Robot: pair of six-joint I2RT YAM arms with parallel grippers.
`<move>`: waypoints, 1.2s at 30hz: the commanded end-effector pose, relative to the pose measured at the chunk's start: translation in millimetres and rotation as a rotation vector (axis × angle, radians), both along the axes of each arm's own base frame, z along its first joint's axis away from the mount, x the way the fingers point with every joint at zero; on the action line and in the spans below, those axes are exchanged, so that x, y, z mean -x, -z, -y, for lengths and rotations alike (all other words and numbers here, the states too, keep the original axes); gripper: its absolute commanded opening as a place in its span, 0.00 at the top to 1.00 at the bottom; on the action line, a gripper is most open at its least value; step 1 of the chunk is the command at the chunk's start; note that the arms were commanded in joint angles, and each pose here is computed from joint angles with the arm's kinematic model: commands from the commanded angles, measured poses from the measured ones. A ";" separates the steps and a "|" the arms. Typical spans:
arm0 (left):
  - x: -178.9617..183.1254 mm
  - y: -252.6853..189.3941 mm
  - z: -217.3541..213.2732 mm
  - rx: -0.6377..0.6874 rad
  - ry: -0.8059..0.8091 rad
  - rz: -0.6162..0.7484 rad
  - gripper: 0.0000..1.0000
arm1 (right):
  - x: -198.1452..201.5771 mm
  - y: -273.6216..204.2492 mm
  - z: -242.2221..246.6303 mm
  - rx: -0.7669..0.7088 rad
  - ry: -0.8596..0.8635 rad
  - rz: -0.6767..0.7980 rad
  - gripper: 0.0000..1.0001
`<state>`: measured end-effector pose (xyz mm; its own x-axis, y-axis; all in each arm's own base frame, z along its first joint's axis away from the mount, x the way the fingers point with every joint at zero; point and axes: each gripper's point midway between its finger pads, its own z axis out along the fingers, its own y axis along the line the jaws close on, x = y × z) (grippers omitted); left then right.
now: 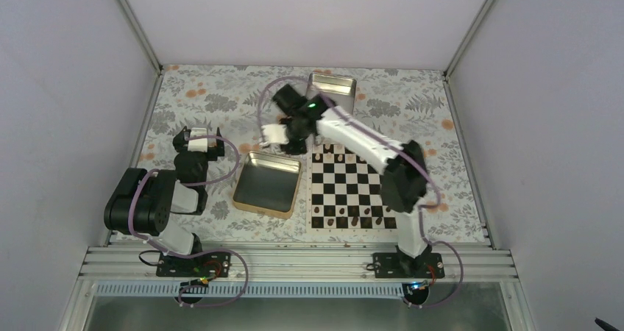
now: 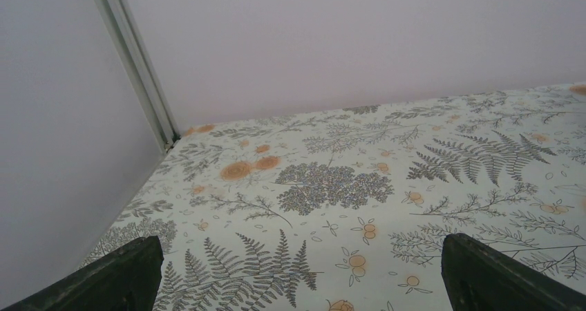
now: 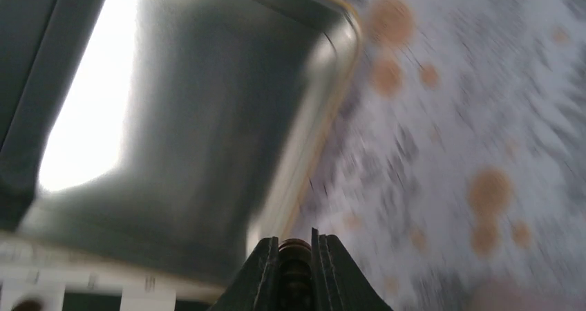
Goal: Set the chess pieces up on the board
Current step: Pick up the chess piece from the storage box, then place the chess piece on the chessboard.
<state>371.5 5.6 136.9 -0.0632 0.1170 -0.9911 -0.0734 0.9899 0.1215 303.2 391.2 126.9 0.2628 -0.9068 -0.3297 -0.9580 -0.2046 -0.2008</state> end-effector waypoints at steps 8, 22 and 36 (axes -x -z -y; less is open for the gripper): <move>-1.7 -9.2 -1.2 0.011 0.003 0.037 0.00 | 14.1 -39.1 251.4 0.073 0.379 0.002 0.95; -1.8 -8.8 -1.3 0.012 0.002 0.035 0.00 | 123.5 57.1 375.1 0.130 0.510 -0.101 0.94; -1.6 -8.6 -1.4 0.014 0.001 0.035 0.00 | 132.9 97.7 375.6 0.128 0.511 -0.157 0.94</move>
<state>371.5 7.7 136.9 -0.0638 0.1166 -0.9911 -0.0787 0.9895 0.1215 166.1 16.9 35.1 -0.2764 -0.9417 -0.1921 -0.9574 0.2871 -0.0297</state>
